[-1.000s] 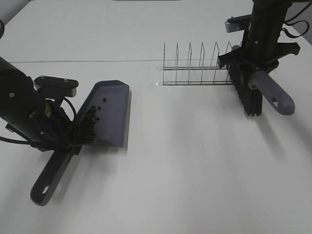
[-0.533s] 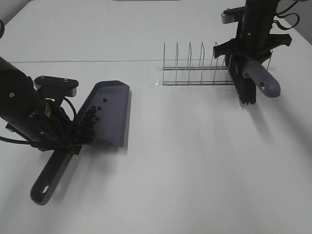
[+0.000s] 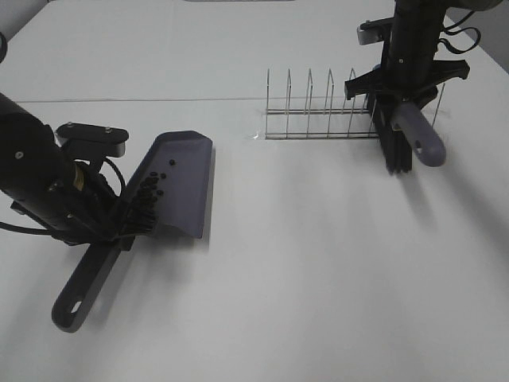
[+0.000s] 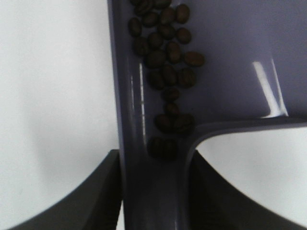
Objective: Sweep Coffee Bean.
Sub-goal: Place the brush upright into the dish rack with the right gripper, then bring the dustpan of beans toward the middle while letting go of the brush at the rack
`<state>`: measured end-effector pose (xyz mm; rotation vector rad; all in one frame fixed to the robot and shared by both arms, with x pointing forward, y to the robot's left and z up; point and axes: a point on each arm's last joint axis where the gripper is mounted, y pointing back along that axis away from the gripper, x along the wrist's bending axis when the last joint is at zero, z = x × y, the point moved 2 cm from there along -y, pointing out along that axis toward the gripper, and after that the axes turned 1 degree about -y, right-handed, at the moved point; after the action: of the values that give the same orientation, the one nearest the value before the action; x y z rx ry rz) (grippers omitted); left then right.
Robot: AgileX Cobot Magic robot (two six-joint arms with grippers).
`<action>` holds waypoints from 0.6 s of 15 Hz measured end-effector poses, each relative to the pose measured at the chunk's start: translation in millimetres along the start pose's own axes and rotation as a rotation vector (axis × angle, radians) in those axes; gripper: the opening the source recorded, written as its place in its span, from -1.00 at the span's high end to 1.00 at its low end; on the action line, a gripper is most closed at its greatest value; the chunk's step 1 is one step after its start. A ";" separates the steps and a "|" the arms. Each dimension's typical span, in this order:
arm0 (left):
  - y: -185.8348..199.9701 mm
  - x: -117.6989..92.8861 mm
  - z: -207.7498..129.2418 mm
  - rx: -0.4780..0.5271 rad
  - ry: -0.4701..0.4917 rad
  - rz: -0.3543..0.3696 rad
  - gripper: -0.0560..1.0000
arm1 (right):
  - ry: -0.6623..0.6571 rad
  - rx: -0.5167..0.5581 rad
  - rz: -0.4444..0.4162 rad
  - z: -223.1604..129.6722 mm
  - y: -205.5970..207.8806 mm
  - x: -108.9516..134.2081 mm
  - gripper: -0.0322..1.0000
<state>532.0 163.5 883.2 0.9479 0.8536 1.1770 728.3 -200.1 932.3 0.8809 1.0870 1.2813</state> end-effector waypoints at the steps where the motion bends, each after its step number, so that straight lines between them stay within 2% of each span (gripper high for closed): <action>1: 0.0 -0.7 1.3 -0.011 0.003 -0.006 0.18 | -0.004 -0.003 0.010 0.3 0.3 1.5 -0.08; 2: 0.0 -1.2 1.0 -0.009 0.019 -0.011 0.18 | -0.004 -0.001 0.011 0.0 0.5 2.6 -0.32; 3: 0.0 -1.9 0.7 -0.006 0.041 -0.018 0.18 | -0.007 0.010 0.011 -1.2 2.4 2.3 -0.47; 5: 0.1 -3.8 2.0 -0.018 0.078 -0.035 0.18 | -0.010 0.024 0.006 -2.6 9.4 0.5 -0.55; 9: 0.4 -6.8 7.7 -0.068 0.111 -0.066 0.18 | -0.021 0.031 0.005 -4.6 38.5 -4.8 -0.57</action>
<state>537.7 155.7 886.8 0.7999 0.9209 1.2025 713.0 -200.8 968.2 0.9186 1.0914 1.2595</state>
